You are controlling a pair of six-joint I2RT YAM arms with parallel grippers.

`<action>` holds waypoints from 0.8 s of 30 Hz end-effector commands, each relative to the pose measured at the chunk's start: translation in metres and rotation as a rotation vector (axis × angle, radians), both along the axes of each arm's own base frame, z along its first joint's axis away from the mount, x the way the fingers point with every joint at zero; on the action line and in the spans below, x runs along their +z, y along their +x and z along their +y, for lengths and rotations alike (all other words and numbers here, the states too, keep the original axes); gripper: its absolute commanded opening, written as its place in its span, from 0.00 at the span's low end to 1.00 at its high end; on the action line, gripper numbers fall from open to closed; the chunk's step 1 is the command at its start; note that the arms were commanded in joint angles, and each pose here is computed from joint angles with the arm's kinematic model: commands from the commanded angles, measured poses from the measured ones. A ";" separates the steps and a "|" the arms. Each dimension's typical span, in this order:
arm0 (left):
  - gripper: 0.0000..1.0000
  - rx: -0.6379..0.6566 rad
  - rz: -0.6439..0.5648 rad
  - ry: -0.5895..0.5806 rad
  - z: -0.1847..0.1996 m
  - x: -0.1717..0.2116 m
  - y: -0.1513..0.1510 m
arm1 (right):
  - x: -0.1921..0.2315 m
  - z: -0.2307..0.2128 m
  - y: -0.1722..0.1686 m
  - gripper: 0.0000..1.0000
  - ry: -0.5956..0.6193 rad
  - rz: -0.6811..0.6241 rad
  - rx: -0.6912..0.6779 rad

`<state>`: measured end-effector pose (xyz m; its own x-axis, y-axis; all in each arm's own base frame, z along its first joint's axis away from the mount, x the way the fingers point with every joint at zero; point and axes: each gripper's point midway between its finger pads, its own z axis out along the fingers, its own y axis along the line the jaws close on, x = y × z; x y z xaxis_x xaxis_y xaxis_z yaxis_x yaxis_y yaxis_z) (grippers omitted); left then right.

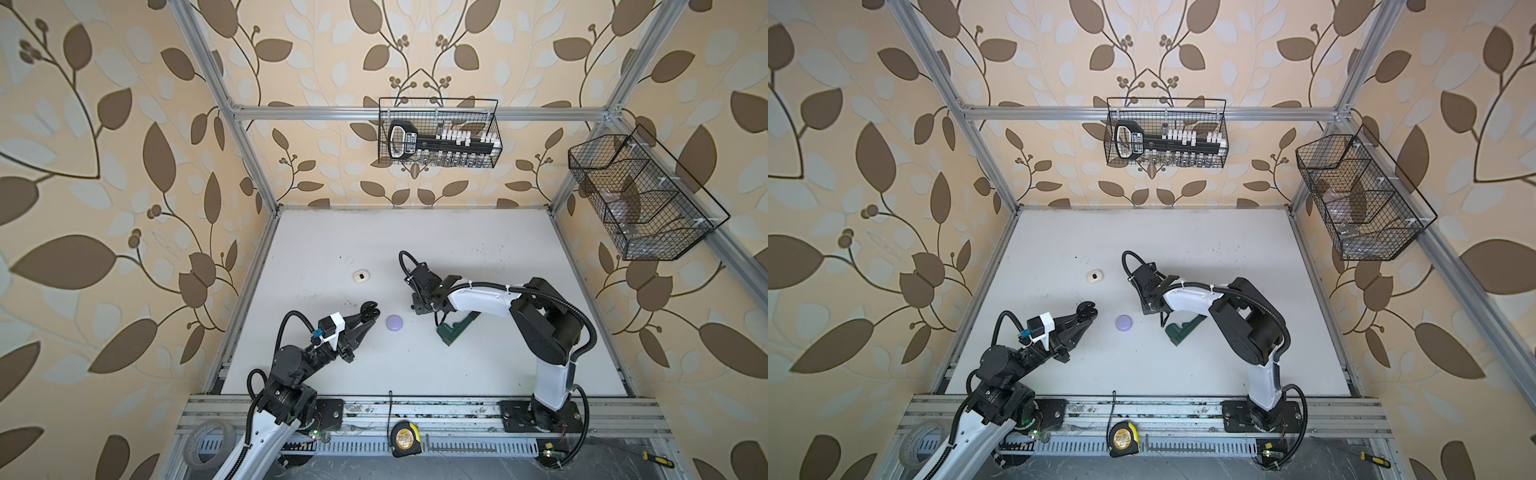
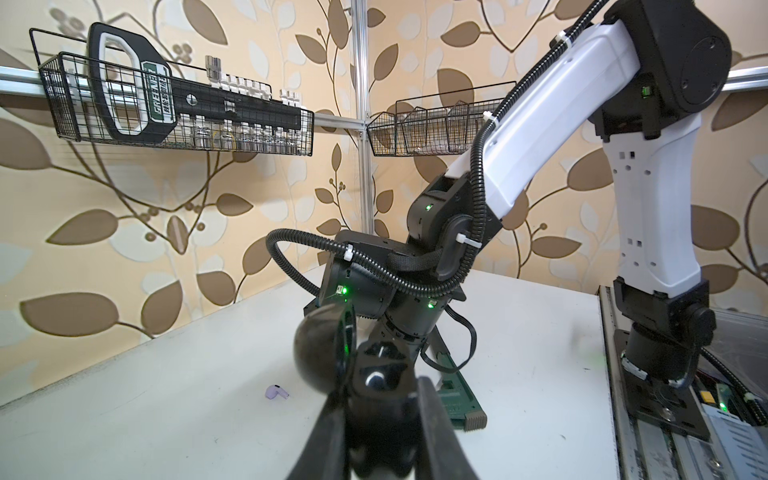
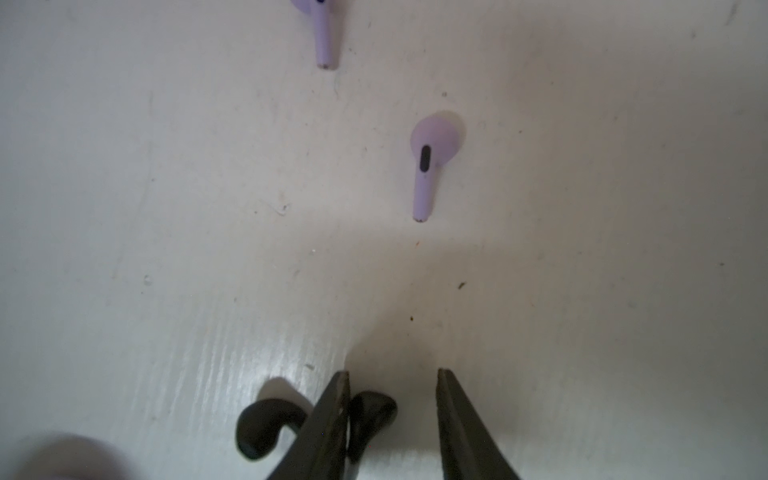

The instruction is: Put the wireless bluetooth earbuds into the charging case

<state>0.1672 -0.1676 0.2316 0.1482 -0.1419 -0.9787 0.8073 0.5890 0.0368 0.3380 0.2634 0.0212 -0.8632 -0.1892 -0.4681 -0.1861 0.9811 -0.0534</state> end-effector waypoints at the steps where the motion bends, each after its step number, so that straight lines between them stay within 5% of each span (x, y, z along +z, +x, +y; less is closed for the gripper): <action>1: 0.00 -0.013 -0.076 -0.020 0.001 0.025 -0.009 | -0.008 -0.006 -0.007 0.32 -0.021 0.018 -0.007; 24: 0.00 -0.014 -0.078 -0.022 0.001 0.026 -0.010 | -0.014 -0.002 -0.022 0.21 0.014 0.042 -0.004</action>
<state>0.1675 -0.1677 0.2298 0.1407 -0.1385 -0.9803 0.8076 0.5889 0.0327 0.3320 0.2700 0.0199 -0.8578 -0.1621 -0.4878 -0.1799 0.9836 -0.0105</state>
